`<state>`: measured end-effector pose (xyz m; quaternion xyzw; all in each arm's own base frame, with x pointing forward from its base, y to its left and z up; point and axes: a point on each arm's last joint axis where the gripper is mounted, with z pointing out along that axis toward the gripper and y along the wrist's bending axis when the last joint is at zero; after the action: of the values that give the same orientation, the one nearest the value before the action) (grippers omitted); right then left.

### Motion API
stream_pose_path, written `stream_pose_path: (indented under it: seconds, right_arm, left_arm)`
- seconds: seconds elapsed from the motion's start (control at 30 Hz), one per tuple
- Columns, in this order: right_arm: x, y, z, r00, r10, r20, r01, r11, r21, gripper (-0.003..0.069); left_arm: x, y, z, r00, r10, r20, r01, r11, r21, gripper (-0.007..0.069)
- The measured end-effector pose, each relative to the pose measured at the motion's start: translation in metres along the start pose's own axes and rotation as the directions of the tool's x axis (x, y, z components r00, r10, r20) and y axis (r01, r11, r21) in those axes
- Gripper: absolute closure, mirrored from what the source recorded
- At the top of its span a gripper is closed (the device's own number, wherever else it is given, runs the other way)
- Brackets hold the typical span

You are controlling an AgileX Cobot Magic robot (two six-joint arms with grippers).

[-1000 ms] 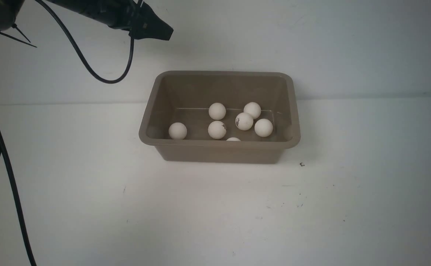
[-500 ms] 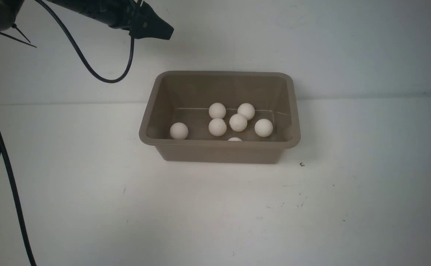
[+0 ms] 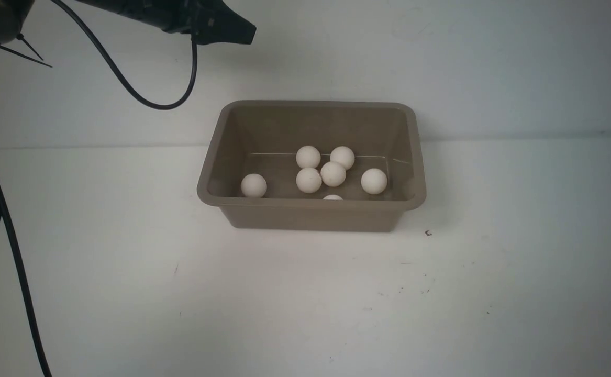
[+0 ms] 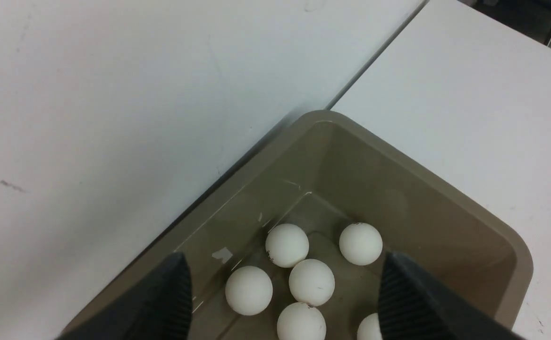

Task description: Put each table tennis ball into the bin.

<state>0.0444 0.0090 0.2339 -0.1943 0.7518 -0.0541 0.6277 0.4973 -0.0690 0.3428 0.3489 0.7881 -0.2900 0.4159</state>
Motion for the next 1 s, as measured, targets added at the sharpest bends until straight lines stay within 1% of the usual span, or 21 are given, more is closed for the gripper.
stream_pose_path:
  seconds: [0.1,0.17,0.47,0.6,1.0]
  right_arm:
    - [0.012,0.002,0.002,1.000,0.006,-0.023,-0.005,0.999,0.041,0.0197]
    - [0.020,0.004,0.004,0.999,0.013,-0.046,-0.011,0.999,0.046,0.0197]
    - [0.045,0.012,0.013,0.992,0.020,-0.126,-0.017,1.000,0.026,0.0197]
    - [0.054,0.014,0.016,0.988,0.006,-0.155,-0.002,1.000,0.022,0.0197]
    - [0.055,0.014,0.017,0.990,0.005,-0.140,-0.001,1.000,0.029,0.0197]
  left_arm:
    - [0.001,0.001,0.000,1.000,0.003,-0.007,-0.003,1.000,-0.006,0.0147]
    - [0.001,0.001,0.000,1.000,0.007,-0.015,-0.007,1.000,-0.012,0.0152]
    - [0.002,0.002,0.000,1.000,0.010,-0.023,-0.011,1.000,-0.019,0.0230]
    - [0.002,0.002,0.000,1.000,0.011,-0.024,-0.011,1.000,-0.020,0.0231]
    - [0.001,0.001,0.000,1.000,0.007,-0.016,-0.007,1.000,-0.010,0.0231]
